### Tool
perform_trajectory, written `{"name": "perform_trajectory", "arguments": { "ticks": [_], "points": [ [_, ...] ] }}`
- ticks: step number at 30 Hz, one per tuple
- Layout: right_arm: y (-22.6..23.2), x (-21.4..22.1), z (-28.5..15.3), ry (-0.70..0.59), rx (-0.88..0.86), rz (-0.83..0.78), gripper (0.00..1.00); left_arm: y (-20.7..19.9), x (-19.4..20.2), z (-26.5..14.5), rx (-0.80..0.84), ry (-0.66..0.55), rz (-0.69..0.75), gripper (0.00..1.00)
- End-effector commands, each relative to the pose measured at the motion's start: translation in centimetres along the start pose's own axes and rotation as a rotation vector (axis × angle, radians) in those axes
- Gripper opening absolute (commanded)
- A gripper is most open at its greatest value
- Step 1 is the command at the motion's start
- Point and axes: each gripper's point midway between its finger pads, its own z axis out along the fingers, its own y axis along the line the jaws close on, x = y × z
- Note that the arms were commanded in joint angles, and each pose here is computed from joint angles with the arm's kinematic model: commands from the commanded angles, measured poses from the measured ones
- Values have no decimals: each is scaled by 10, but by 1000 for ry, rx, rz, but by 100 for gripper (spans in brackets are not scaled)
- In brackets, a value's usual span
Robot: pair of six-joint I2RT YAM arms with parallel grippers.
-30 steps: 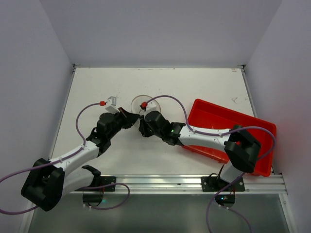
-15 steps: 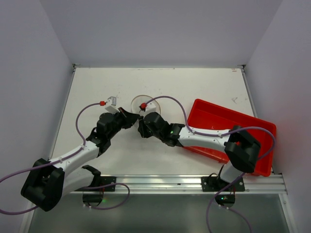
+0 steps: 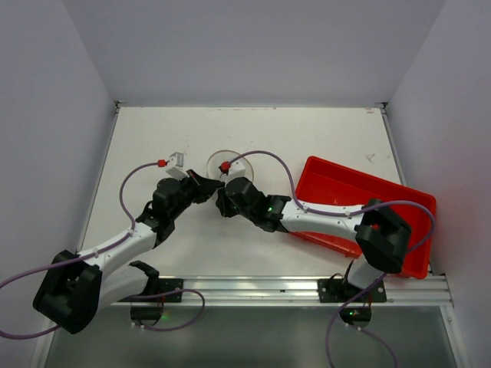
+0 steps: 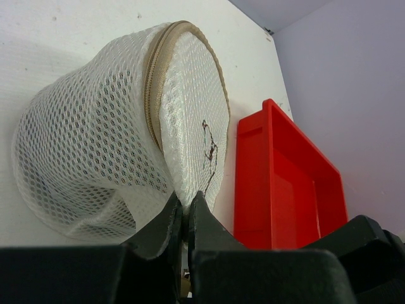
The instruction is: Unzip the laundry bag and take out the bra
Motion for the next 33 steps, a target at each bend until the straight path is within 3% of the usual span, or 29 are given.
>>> {"name": "perform_trajectory", "arguments": {
  "ticks": [1,9,33],
  "points": [
    [11,-36,-7,-97,12,45,24,-3,-11,0,5,-42,18,0],
    [-6,-32,-8,-107,87,51,15,-3,-11,0,5,-44,21,0],
    [14,-24,2,-89,48,54,18,-3,-14,-1,0,-54,20,0]
  ]
}}
